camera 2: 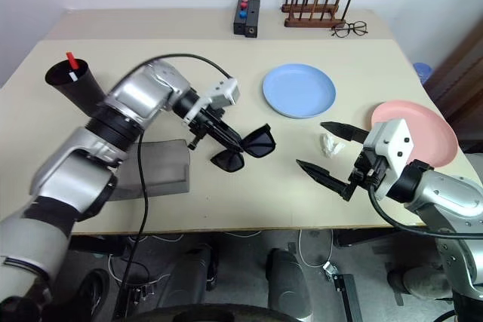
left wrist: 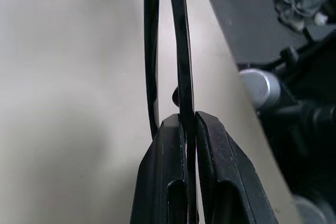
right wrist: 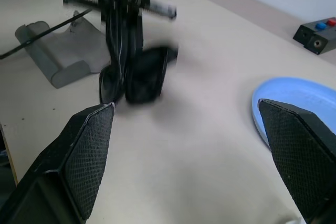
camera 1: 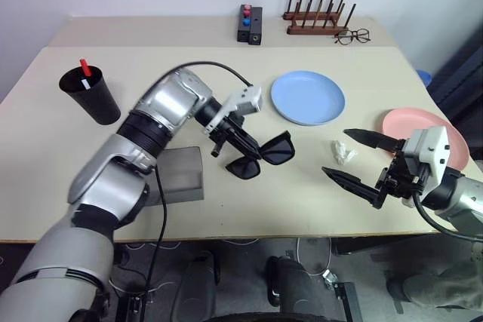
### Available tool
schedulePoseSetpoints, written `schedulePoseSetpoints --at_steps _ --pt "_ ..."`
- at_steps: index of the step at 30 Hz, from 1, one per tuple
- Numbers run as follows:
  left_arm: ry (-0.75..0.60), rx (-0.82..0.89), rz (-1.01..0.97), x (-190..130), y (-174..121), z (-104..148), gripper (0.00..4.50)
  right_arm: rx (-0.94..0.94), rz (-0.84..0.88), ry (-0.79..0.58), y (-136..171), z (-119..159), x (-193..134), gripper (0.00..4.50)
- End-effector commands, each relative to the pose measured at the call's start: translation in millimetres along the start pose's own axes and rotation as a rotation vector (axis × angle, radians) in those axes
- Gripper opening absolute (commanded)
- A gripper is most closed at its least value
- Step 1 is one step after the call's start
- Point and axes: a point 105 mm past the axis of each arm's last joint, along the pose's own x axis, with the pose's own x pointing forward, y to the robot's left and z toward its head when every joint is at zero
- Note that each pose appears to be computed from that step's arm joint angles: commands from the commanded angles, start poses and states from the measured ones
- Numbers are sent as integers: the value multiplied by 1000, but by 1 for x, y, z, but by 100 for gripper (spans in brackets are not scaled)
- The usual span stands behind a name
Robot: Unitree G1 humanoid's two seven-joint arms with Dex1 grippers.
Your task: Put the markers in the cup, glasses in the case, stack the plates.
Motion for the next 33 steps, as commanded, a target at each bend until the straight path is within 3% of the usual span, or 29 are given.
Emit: schedulePoseSetpoints --at_steps 1,10,24,33 --pt "-57 -8 22 -35 -14 19 2 -30 4 -29 -4 5 3 450" --pt "-100 -95 117 -88 -25 17 2 -30 42 -42 -7 5 12 450" --pt "175 -175 210 -135 -65 -62 2 -9 88 -53 -4 6 18 450" --pt "294 -197 213 -135 -52 -111 2 -9 98 -57 -5 9 21 450"
